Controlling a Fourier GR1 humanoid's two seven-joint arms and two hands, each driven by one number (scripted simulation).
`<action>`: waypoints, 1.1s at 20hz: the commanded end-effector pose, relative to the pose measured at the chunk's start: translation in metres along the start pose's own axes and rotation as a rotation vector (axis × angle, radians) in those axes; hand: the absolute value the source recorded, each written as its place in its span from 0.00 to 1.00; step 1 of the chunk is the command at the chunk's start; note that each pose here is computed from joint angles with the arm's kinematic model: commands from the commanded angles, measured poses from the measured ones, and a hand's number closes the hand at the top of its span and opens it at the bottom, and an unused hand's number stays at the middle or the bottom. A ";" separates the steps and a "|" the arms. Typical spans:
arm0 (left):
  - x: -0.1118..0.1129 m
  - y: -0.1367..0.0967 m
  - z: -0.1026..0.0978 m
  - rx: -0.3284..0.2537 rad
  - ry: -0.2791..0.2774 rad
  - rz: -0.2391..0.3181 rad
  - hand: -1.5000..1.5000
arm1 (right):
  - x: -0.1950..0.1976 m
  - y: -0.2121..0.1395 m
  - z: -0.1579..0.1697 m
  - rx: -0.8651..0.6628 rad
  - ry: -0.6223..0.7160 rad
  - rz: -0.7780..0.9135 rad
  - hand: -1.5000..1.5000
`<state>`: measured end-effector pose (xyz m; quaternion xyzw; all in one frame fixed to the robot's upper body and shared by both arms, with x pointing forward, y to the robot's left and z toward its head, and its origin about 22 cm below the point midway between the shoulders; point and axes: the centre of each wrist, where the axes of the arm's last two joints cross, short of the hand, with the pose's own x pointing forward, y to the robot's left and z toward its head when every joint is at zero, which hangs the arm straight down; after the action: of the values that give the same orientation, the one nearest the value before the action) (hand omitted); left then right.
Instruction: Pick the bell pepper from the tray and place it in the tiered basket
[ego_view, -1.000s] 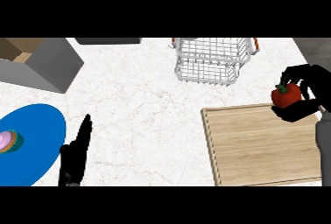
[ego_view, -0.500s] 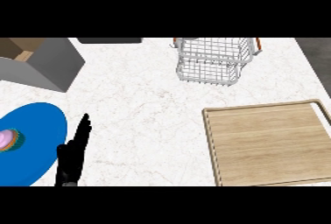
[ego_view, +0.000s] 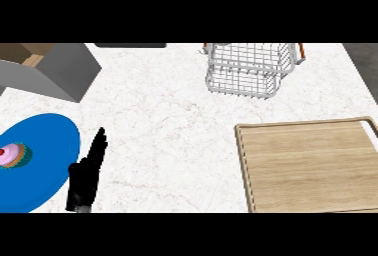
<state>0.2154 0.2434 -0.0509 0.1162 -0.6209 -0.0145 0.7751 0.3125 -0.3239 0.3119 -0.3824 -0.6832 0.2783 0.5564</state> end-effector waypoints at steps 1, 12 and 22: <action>0.012 0.010 0.004 -0.012 0.037 0.002 0.50 | 0.019 0.021 -0.025 0.008 0.023 0.008 1.00; -0.010 -0.006 0.004 -0.015 0.043 -0.003 0.50 | 0.027 0.059 -0.091 0.101 -0.005 0.016 1.00; 0.001 -0.009 0.013 -0.031 0.048 0.002 0.50 | 0.030 0.128 -0.112 0.133 0.045 0.098 1.00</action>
<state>0.2179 0.2401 -0.0479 0.1093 -0.6215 -0.0175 0.7756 0.4347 -0.2395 0.2639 -0.3716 -0.6492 0.3338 0.5736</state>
